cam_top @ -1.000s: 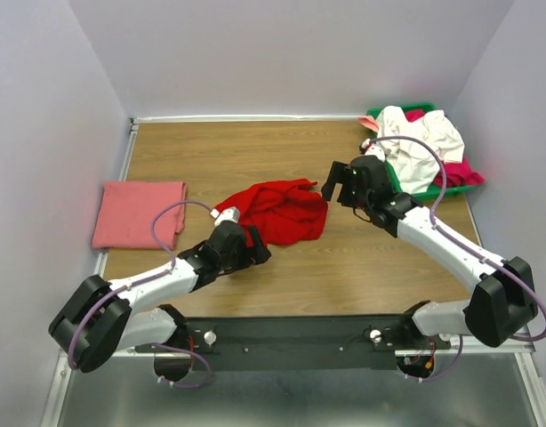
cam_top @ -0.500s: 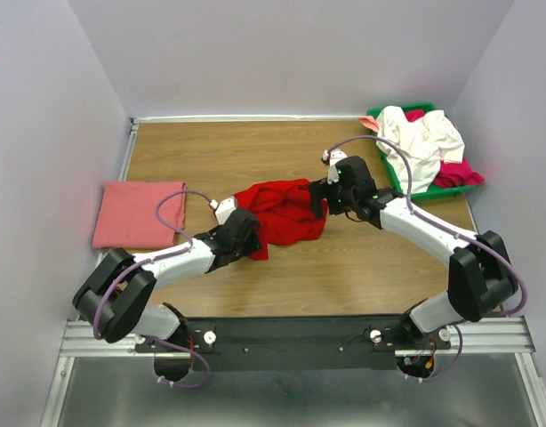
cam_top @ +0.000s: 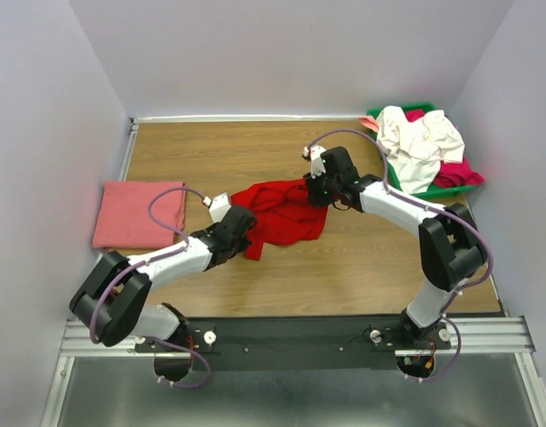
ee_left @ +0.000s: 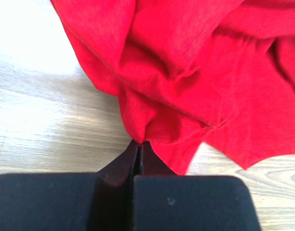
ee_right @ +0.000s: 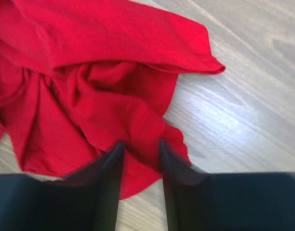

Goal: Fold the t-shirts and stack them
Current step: Flatten the tshirt out

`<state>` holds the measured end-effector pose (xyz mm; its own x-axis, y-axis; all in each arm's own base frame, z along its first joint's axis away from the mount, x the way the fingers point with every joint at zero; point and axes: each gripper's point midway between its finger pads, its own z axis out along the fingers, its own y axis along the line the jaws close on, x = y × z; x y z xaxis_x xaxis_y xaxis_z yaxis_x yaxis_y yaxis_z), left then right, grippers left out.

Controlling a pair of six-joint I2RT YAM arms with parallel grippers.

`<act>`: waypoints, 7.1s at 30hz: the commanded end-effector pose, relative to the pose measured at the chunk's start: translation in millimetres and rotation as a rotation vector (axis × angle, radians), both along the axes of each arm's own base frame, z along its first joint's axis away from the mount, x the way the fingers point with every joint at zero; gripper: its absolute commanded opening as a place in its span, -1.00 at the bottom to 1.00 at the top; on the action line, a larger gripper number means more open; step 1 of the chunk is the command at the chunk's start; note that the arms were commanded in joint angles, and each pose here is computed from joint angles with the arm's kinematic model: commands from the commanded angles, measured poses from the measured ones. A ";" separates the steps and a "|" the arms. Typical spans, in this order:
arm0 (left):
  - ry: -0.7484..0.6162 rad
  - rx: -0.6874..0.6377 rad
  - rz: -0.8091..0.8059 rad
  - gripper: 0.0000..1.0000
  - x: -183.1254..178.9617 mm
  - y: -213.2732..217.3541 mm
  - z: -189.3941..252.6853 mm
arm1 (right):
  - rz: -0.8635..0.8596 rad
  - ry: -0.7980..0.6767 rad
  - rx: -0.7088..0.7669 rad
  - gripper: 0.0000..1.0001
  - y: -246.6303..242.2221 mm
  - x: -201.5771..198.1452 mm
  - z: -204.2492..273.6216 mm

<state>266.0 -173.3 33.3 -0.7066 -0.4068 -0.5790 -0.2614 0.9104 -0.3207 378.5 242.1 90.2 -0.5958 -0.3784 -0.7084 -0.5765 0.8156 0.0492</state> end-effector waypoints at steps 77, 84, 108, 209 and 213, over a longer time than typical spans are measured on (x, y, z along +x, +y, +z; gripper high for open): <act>-0.798 -0.104 0.335 -1.00 28.9 102.9 388.8 | -0.881 -0.740 0.394 -0.99 -189.6 -80.8 358.6; -0.479 0.119 0.305 -0.92 181.2 125.1 234.8 | -0.951 -0.484 0.017 -0.87 -178.1 55.6 202.5; -0.314 -0.052 -0.090 0.97 77.6 23.0 116.9 | -0.370 0.079 0.498 1.00 -17.5 -93.7 41.5; 0.137 0.321 0.091 0.33 -47.0 47.0 1.6 | -1.093 0.052 0.194 1.00 -189.0 -131.2 -72.8; 0.151 0.334 0.080 0.19 -47.9 47.8 -4.7 | -1.096 0.054 0.183 1.00 -190.4 -132.9 -73.8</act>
